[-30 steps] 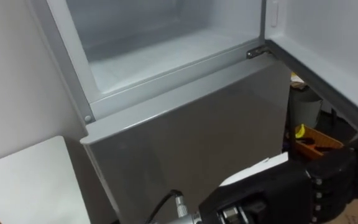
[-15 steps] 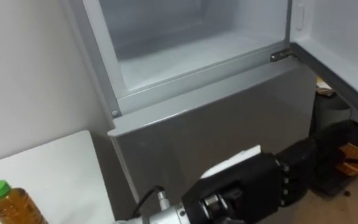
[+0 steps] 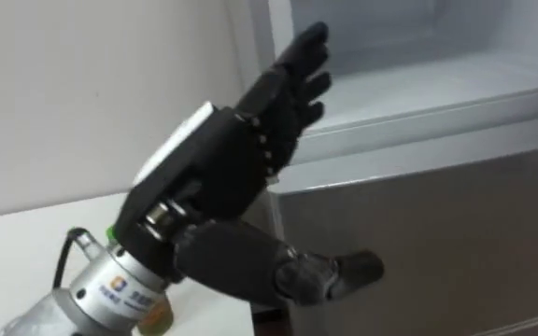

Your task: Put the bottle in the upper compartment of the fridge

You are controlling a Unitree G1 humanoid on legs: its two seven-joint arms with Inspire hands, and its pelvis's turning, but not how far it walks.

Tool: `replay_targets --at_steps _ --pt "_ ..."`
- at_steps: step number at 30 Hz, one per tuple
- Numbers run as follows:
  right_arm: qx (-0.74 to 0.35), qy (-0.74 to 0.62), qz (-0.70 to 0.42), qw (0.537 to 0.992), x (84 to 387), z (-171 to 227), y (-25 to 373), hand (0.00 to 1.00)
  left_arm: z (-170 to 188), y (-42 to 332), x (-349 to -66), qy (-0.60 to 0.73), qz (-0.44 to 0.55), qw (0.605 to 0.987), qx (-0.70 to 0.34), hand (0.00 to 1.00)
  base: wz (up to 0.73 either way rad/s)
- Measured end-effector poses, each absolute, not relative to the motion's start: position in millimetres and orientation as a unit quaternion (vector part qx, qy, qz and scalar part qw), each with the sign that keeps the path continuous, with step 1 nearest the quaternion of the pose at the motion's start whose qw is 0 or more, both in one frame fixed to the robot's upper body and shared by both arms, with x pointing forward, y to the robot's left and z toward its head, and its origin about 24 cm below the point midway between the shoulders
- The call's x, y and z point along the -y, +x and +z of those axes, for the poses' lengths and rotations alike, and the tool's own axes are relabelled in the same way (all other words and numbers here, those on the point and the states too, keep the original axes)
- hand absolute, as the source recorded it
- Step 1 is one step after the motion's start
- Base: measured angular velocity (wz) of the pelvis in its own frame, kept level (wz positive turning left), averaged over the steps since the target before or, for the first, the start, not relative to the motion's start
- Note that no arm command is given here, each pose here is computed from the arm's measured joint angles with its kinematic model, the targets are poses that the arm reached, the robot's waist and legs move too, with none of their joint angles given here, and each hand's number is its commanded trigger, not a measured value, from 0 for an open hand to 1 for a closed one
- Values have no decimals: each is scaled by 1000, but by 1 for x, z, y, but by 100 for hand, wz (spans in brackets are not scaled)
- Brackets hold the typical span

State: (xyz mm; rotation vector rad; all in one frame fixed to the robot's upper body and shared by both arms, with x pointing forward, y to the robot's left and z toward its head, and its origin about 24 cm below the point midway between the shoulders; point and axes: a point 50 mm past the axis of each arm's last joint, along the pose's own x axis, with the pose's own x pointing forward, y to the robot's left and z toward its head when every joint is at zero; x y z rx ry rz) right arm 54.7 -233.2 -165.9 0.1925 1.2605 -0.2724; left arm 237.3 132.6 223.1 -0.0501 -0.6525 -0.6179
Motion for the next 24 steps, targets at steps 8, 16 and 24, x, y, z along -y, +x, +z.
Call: replay_targets --at_steps 8,16,24 --pt "-592 88 -138 789 231 -167 41 0 231 227 -182 15 -123 925 360 0 5" --pt "-600 96 -167 776 235 -168 28 0 217 208 -238 29 64 936 344 0 7" --pt "-597 102 -178 776 235 -167 24 0 120 196 -274 -12 206 968 142 0 12"
